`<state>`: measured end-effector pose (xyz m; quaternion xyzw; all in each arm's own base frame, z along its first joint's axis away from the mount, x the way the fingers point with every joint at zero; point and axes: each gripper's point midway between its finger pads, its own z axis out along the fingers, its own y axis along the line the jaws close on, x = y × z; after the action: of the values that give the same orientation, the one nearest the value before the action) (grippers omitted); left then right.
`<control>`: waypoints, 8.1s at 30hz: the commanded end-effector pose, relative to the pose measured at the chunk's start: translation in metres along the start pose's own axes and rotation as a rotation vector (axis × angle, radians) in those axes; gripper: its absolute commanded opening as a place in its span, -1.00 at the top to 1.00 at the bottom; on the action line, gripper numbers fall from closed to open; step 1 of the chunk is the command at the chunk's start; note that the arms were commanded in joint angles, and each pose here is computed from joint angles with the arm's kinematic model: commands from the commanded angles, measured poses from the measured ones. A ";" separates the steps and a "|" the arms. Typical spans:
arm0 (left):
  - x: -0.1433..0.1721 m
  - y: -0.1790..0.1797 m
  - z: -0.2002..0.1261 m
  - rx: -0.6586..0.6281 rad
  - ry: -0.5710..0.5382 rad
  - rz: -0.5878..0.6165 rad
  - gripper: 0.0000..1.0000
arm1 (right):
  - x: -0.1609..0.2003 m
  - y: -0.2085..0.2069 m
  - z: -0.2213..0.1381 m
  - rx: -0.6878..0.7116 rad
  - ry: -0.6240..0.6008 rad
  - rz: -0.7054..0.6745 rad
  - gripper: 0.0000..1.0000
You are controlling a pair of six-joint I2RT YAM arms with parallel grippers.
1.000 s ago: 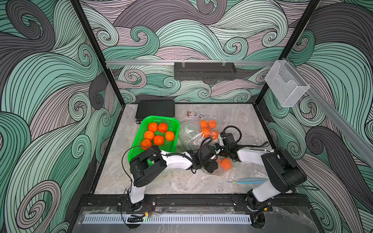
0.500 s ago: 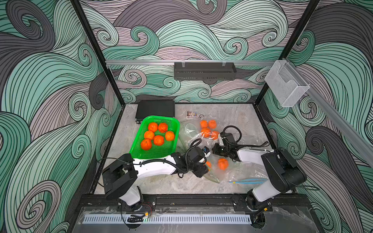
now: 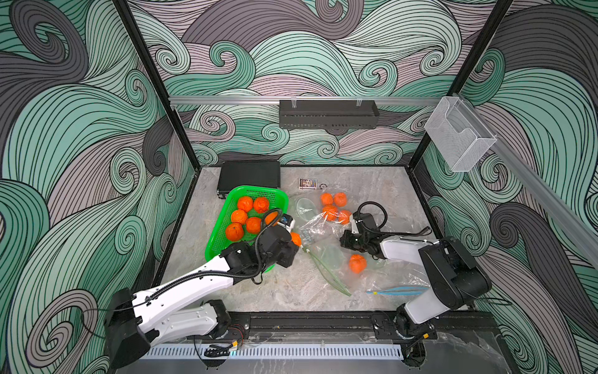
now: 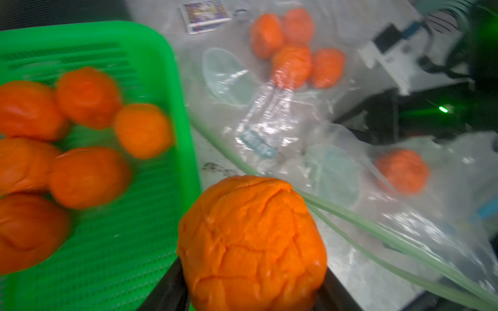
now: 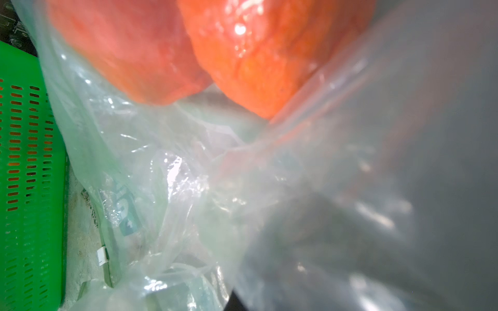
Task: Open the zip-top bag and take out the orange
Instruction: Place the orange in the basket, then pick up the orange from the zipper food storage bag, then place the orange in the basket.
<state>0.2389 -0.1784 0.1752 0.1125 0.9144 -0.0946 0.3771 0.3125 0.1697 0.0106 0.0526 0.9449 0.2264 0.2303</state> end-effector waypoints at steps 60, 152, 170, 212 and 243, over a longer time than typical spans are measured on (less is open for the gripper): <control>-0.002 0.016 0.024 0.277 0.079 -0.301 -0.09 | 0.042 -0.036 0.002 0.139 0.141 0.030 0.83; 0.103 -0.247 0.116 0.644 0.344 0.284 -0.49 | 0.079 -0.014 -0.050 0.012 0.300 0.029 0.89; 0.094 -0.237 0.087 0.660 0.337 0.269 0.35 | 0.070 -0.013 -0.049 -0.053 0.108 0.009 0.89; 0.126 -0.123 0.013 0.445 0.455 0.297 0.62 | 0.073 -0.017 -0.033 0.042 0.046 -0.099 0.89; 0.011 0.050 0.022 -0.120 0.231 -0.191 0.68 | 0.072 -0.014 -0.035 0.025 0.039 -0.104 0.88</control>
<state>0.2379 -0.1439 0.1511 0.0398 0.9628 -0.0840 0.2538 0.2432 0.1650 0.0128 -0.0015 0.9441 0.2224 0.2433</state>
